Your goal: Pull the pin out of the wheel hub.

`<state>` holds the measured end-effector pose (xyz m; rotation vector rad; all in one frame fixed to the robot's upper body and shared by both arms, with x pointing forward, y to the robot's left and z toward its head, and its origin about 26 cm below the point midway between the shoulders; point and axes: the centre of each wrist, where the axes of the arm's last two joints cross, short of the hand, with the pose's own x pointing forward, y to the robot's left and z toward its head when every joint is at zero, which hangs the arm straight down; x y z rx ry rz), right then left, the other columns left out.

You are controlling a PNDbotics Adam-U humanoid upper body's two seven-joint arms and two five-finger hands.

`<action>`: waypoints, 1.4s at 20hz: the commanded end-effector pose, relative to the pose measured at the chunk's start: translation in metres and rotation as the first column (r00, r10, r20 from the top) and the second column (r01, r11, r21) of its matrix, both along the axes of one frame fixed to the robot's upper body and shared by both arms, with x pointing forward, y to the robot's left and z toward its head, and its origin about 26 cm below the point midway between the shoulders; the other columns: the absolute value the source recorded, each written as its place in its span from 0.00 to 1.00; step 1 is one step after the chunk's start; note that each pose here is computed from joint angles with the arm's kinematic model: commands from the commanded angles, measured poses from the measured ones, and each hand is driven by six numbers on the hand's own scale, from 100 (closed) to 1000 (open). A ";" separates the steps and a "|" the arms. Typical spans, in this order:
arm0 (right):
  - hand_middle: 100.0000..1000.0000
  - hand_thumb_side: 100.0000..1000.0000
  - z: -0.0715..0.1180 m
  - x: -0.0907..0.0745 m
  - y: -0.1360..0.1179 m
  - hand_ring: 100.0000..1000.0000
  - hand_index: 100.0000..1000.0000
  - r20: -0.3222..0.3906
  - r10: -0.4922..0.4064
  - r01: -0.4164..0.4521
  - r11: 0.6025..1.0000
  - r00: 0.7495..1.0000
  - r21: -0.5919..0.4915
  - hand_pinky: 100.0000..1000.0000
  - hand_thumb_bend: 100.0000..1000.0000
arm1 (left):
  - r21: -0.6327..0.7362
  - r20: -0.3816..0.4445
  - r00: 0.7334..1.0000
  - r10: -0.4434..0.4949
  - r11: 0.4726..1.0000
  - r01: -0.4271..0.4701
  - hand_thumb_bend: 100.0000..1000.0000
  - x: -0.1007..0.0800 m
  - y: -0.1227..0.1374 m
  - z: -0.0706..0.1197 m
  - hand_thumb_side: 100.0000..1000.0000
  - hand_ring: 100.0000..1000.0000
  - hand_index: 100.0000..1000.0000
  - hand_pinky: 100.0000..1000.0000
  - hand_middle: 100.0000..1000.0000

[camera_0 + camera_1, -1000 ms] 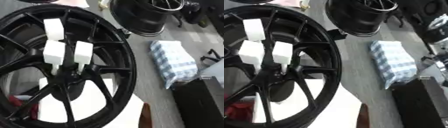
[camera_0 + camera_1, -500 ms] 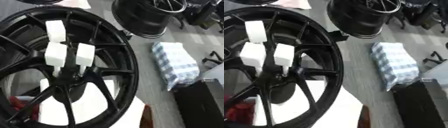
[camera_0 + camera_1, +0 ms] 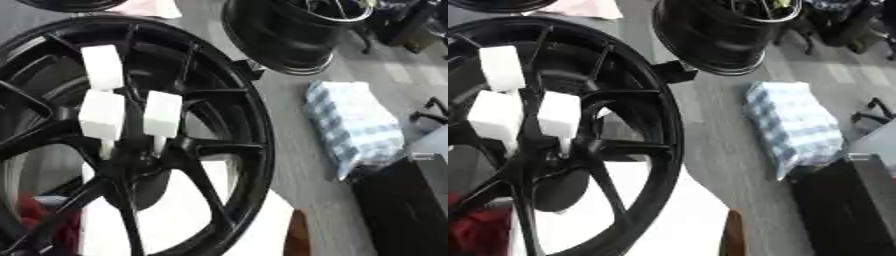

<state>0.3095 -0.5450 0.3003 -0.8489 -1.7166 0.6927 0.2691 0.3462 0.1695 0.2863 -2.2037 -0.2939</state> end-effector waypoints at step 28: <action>1.00 0.00 -0.114 -0.086 -0.043 1.00 0.97 -0.042 -0.591 0.582 0.803 0.806 -0.129 0.85 0.47 | 0.012 0.000 0.998 -0.057 0.998 0.057 0.00 0.000 -0.005 0.005 0.76 0.56 0.77 1.00 0.56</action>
